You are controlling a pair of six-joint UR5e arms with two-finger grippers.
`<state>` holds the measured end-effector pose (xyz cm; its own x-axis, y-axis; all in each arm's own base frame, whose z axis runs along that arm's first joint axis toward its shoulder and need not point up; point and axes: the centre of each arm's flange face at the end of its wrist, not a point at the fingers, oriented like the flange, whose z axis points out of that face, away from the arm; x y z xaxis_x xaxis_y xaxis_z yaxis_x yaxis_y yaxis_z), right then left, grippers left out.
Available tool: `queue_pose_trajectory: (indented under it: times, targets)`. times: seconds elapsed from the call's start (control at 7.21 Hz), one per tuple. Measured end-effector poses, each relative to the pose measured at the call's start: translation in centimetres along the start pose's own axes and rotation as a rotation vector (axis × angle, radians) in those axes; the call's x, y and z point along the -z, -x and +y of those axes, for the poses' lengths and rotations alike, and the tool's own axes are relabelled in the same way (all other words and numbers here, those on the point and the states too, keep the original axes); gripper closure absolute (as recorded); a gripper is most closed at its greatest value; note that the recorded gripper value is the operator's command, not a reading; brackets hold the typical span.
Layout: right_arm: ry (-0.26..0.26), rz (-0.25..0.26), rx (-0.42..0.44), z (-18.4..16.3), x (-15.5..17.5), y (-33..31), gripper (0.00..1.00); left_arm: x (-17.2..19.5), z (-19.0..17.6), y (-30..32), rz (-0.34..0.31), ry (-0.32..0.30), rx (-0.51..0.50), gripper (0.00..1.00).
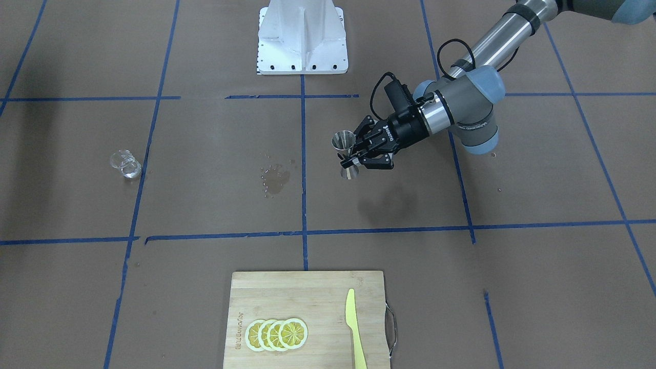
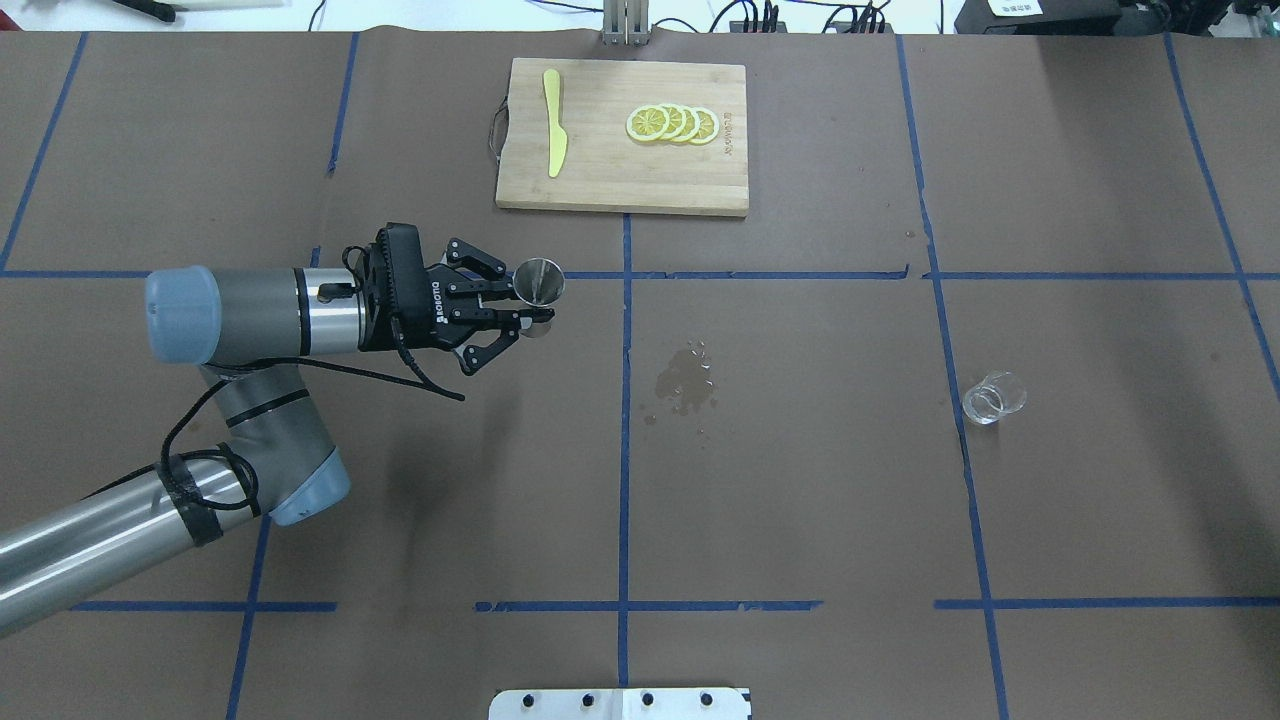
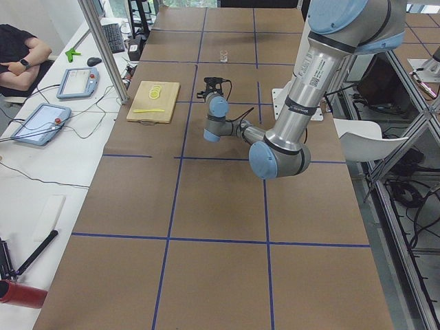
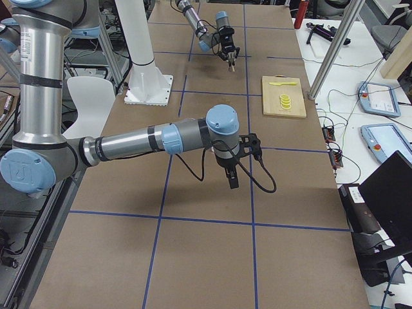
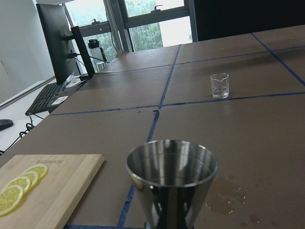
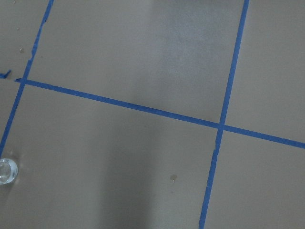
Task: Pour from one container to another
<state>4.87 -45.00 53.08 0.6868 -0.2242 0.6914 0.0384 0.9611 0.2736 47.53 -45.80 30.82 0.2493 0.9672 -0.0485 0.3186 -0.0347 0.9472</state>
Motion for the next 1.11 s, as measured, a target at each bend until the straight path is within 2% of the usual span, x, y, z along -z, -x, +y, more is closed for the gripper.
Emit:
queue_pose_trajectory:
  times: [0.42,0.83,0.97,1.11]
  targets:
    - [0.000,0.000,0.000,0.0,0.0,0.0,0.00,-4.9,-2.8,-4.0,0.036,-0.015,0.092,1.00]
    - [-0.011,0.001,-0.018,-0.1,0.5,0.5,0.00,-7.8,-4.2,-6.8,0.004,-0.021,0.128,1.00]
    - [-0.037,0.000,-0.069,-0.5,1.4,1.3,0.00,-8.0,-4.1,-7.1,-0.013,-0.023,0.133,1.00]
    - [-0.085,-0.007,-0.134,-1.1,2.3,2.6,0.02,-8.0,-4.0,-7.2,-0.020,-0.023,0.135,1.00]
